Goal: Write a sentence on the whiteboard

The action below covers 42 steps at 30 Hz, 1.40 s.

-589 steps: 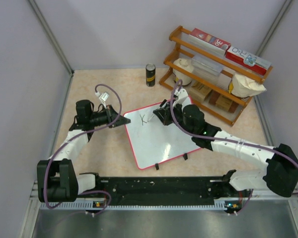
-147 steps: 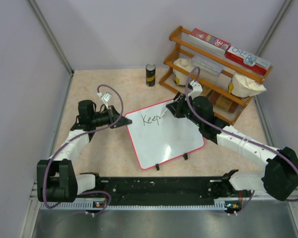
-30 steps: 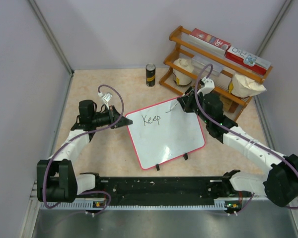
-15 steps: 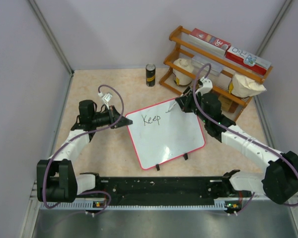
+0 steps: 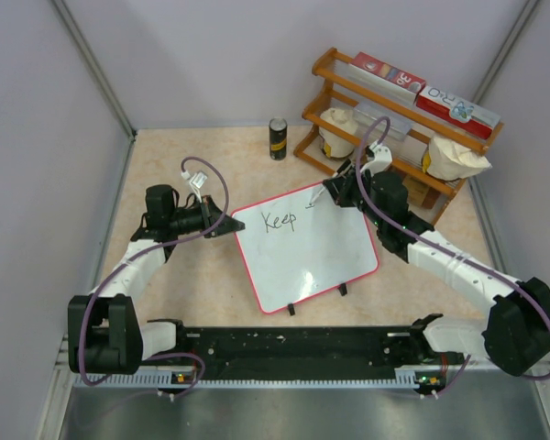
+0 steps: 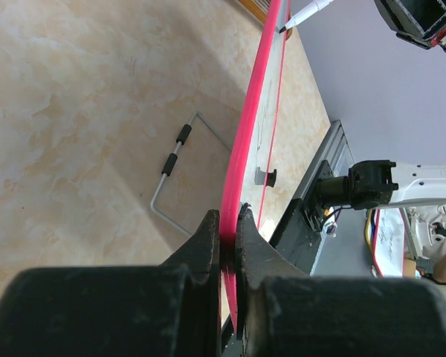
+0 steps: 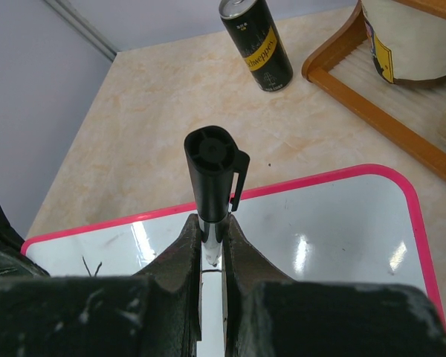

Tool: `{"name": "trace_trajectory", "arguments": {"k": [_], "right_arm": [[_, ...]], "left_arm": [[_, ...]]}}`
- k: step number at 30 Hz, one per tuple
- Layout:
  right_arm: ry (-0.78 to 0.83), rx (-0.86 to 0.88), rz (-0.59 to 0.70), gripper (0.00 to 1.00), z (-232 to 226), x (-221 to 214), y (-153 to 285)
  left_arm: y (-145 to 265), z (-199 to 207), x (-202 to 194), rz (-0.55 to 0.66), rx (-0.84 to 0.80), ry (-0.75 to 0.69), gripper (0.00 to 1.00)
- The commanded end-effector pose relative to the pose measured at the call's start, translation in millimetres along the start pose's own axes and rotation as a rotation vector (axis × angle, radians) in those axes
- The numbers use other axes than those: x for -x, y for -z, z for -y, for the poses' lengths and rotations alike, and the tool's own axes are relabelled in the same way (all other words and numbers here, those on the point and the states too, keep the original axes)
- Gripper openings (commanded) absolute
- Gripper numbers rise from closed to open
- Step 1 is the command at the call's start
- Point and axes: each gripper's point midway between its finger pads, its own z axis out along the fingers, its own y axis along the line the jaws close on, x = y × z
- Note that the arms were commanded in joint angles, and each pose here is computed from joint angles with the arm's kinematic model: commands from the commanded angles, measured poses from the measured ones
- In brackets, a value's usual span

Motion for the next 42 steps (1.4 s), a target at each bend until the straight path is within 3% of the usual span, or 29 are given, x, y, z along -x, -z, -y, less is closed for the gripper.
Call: {"name": "trace_trajectory", "arguments": {"k": [1, 22, 42], "right_arm": [[-0.001, 0.014, 0.041, 0.00, -5, 16, -4], [0.018, 0.006, -0.048, 0.00, 10, -21, 12], [0.051, -0.028, -0.012, 0.00, 13, -6, 12]], "left_arm": [[-3, -23, -4, -0.002, 0.108, -0.082, 0.00], [-3, -23, -4, -0.003, 0.107, -0.082, 0.00], [-4, -24, -4, -0.005, 0.108, -0.081, 0.00]]}}
